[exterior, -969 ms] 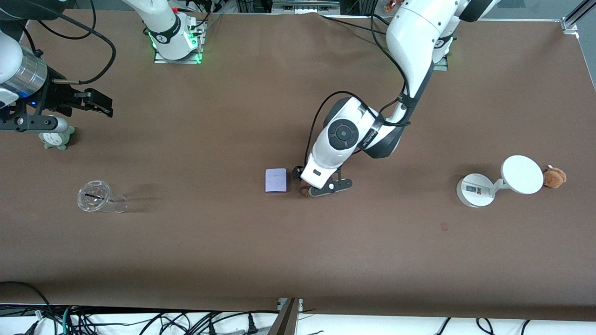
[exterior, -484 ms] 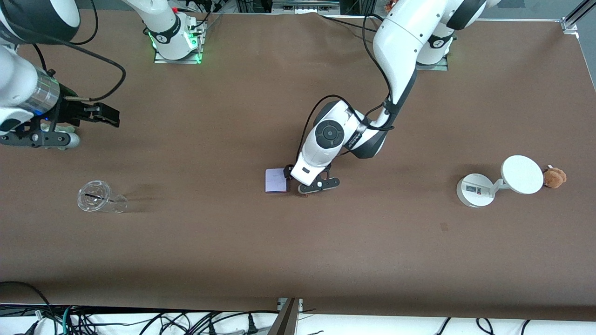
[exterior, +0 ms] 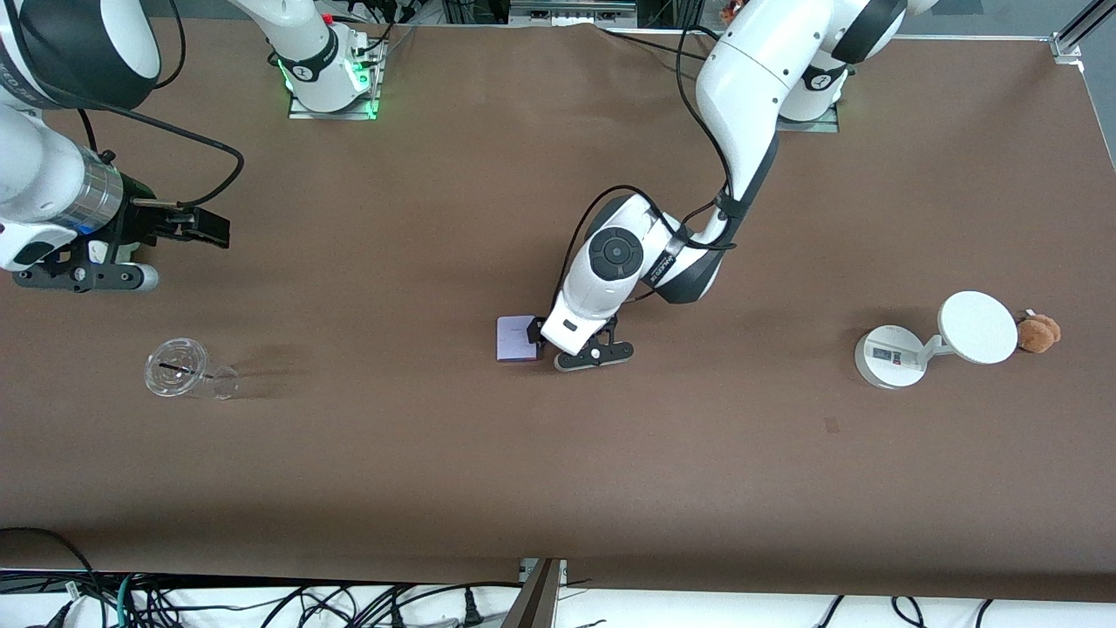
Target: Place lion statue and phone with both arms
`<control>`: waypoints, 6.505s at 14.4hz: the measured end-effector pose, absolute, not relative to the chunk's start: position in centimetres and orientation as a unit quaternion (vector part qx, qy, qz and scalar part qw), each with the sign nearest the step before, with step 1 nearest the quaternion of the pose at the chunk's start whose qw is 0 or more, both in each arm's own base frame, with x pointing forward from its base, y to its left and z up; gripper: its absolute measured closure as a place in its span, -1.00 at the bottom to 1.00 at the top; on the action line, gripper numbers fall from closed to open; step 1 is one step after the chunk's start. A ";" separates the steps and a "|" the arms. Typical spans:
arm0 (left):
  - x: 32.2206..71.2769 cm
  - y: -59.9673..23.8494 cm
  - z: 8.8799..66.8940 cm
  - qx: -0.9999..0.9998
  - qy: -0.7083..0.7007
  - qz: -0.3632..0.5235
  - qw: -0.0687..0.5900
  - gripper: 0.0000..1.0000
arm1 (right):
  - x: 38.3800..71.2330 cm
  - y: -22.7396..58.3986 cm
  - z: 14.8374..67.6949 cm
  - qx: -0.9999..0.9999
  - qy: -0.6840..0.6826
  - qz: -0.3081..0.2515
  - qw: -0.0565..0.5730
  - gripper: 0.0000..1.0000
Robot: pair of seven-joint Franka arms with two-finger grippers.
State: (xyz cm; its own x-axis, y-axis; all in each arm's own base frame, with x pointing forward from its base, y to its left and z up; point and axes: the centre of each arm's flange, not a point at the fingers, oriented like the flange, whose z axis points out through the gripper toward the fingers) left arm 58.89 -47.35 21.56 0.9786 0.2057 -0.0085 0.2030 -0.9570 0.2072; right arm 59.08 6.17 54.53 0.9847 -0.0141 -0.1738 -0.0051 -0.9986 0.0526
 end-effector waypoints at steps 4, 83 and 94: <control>58.8 -47.3 20.7 0.992 0.078 0.007 0.097 -0.68 | 59.8 6.2 53.1 0.995 -0.005 -0.092 0.029 -1.00; 62.4 -5.0 22.3 0.996 -0.042 0.028 0.070 -1.00 | 57.4 43.8 17.3 0.998 0.024 0.051 -0.027 -1.00; 55.2 -2.9 56.1 0.997 -0.062 -0.040 0.032 -1.00 | 61.8 38.6 19.2 0.998 -0.012 0.062 -0.022 -0.67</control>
